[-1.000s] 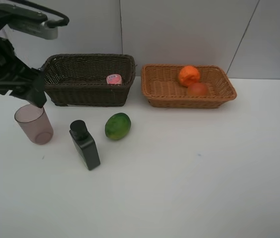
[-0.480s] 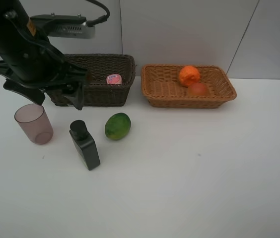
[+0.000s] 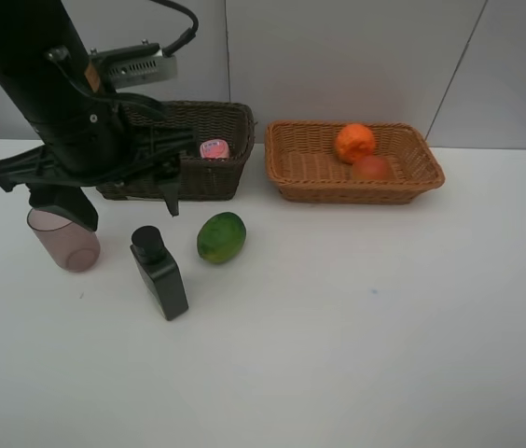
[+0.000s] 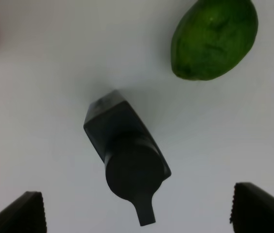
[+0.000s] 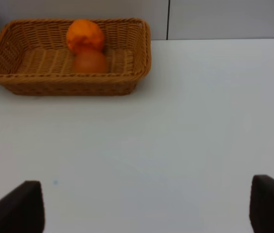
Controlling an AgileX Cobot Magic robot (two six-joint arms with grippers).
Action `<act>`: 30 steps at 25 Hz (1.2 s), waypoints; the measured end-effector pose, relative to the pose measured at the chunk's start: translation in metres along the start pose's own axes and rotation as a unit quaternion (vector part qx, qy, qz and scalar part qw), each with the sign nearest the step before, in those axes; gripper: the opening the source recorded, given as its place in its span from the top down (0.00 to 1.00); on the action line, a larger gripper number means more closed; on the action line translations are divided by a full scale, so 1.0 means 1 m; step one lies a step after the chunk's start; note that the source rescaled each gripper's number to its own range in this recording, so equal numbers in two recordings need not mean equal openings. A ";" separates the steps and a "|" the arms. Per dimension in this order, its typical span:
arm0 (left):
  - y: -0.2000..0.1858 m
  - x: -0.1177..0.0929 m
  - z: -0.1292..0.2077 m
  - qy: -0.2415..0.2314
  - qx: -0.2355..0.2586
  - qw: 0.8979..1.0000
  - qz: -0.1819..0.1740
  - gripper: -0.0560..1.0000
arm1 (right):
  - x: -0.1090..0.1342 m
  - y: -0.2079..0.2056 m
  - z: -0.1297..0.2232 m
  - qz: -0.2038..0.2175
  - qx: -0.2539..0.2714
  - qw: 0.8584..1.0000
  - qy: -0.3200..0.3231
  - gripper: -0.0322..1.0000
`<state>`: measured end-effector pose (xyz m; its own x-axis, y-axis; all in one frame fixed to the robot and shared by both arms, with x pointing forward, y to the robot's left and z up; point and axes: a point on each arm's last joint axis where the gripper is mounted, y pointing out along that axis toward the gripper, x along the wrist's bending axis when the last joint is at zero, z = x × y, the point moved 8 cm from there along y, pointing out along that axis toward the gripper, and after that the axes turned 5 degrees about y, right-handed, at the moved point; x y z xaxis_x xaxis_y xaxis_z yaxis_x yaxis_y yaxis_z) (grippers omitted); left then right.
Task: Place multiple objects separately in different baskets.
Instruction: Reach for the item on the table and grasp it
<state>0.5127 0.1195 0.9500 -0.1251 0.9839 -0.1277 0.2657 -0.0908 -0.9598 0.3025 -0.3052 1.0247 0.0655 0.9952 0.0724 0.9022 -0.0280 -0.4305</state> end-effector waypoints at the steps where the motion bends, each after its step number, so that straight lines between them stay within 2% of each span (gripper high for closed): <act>1: 0.004 0.001 0.002 -0.010 0.008 1.000 -0.008 0.02 | 0.000 0.000 0.000 0.000 0.000 1.000 0.000 0.12; 5: 0.016 0.004 0.005 -0.050 0.024 0.998 -0.027 0.02 | 0.000 0.000 0.000 0.000 0.000 1.000 0.000 0.12; 12: 0.034 -0.002 0.002 -0.083 0.024 0.996 -0.026 0.02 | 0.000 0.000 0.000 0.000 0.000 1.000 0.000 0.12; 30: 0.039 -0.007 -0.001 -0.081 0.017 0.996 -0.016 0.02 | 0.000 0.000 0.000 0.000 0.000 1.000 0.000 0.12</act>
<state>0.5250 0.1098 0.9138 -0.2857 0.9490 -0.1332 0.2278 -0.0678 -0.9714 0.3025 -0.3053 1.0247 0.0661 0.9952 0.0716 0.9021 -0.0289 -0.4305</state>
